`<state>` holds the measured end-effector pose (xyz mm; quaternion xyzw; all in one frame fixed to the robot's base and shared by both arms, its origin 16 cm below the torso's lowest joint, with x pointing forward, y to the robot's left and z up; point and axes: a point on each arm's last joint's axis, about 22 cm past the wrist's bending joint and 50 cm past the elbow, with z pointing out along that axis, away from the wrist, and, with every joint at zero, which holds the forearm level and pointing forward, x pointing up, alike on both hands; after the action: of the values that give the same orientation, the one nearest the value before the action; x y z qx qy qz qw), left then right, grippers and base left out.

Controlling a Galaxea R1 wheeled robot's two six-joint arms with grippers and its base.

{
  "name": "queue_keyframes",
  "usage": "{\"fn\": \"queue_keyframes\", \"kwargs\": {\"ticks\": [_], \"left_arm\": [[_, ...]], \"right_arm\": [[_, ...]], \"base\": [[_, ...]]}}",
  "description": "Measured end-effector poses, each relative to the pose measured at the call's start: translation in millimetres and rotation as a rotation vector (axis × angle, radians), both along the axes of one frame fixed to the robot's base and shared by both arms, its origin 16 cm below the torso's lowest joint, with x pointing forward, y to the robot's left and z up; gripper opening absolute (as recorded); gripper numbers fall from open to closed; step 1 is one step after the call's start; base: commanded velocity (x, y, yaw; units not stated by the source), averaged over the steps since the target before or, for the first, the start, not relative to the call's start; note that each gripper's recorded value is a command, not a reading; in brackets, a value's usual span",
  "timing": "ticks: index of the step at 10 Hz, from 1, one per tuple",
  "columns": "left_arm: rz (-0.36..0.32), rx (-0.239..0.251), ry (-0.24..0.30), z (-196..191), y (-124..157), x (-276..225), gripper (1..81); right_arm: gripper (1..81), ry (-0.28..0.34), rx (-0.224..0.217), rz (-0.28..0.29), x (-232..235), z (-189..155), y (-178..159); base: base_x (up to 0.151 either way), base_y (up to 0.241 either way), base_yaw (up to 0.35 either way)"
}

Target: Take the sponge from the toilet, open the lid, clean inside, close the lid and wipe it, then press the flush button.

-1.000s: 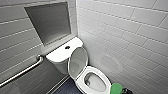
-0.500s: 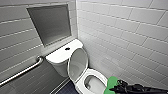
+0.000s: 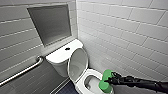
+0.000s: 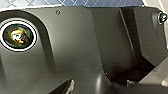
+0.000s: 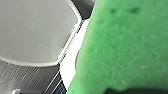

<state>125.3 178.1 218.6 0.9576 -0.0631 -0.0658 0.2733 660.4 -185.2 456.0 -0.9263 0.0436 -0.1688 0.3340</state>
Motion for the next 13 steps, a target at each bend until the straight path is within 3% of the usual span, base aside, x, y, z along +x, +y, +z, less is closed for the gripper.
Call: {"fn": "queue_keyframes", "kwargs": {"ticks": [5, 8, 13], "left_arm": [[0.001, 0.003, 0.002, -12.0, 2.1, -4.5, 81.1], [0.001, -0.001, 0.05, -15.6, -0.5, -22.8, 81.1], [0.004, -0.001, 0.119, -17.2, -0.8, -45.3, 81.1]], "right_arm": [[1.0, -0.024, -0.032, -0.045, 36.9, -5.8, -9.0], [1.0, 0.031, -0.035, -0.043, 28.1, -40.0, -9.1], [1.0, 0.088, -0.02, -0.028, 33.5, -82.3, 17.9]], "base": [[0.0, 0.0, 0.0], [0.0, 0.0, 0.0], [0.0, 0.0, 0.0]]}}
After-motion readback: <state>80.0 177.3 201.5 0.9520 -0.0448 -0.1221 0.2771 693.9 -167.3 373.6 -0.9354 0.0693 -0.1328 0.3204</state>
